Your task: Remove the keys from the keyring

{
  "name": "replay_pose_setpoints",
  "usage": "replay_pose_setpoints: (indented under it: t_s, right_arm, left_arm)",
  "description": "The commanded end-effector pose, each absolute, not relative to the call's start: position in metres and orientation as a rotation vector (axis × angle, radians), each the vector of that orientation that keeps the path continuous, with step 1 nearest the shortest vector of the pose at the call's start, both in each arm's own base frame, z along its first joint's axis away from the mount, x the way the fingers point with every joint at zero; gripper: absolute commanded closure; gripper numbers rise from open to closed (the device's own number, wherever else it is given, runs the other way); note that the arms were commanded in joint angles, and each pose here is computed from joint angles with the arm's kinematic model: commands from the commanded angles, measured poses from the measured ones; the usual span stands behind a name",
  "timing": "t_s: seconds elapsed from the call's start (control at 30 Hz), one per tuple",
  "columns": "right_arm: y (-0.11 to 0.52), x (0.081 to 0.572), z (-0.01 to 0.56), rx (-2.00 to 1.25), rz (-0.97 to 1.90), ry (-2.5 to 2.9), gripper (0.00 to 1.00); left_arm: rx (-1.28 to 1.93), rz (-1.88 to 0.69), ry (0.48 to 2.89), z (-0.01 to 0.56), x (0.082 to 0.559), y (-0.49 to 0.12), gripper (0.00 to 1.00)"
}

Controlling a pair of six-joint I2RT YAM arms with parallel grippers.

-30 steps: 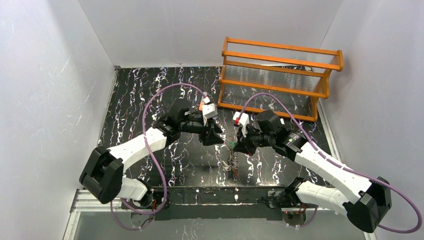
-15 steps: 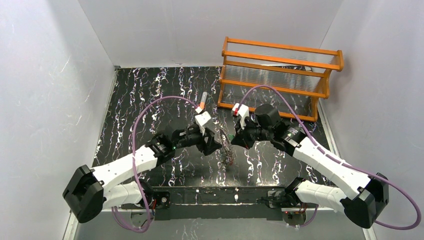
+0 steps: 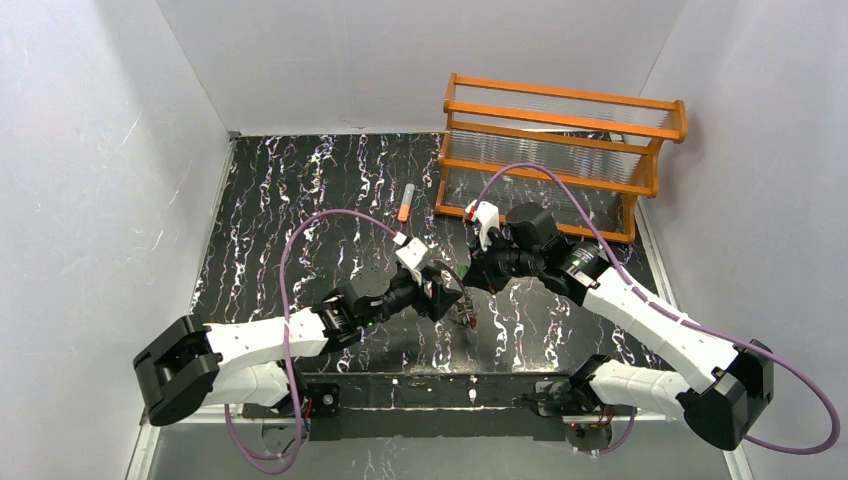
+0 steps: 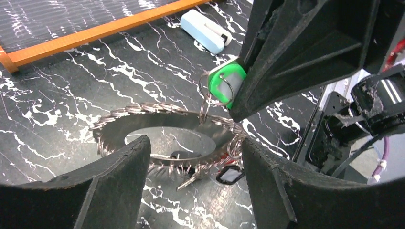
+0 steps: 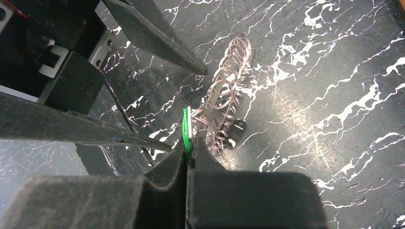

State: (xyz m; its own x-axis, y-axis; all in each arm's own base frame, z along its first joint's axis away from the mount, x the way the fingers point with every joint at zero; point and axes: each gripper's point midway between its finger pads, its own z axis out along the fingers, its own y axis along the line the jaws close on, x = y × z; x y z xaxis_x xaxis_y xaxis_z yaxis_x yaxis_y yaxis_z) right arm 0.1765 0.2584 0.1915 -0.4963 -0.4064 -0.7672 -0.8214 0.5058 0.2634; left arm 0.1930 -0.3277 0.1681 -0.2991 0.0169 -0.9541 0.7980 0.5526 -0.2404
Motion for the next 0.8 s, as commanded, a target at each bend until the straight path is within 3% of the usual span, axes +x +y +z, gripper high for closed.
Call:
replay_pose_setpoints:
  t_s: [0.0, 0.23, 0.77]
  right_arm:
    - [0.267, 0.183, 0.225, -0.964, 0.857, 2.035, 0.99]
    - [0.261, 0.181, 0.226, -1.027, 0.815, 2.013, 0.99]
    - [0.239, 0.174, 0.223, -1.466, 0.615, 1.773, 0.99]
  left_arm:
    - [0.544, -0.890, 1.629, 0.186, 0.209, -0.331, 0.32]
    - [0.516, -0.845, 1.597, 0.178, 0.212, -0.317, 0.33]
    - [0.796, -0.836, 1.319, 0.172, 0.195, -0.335, 0.35]
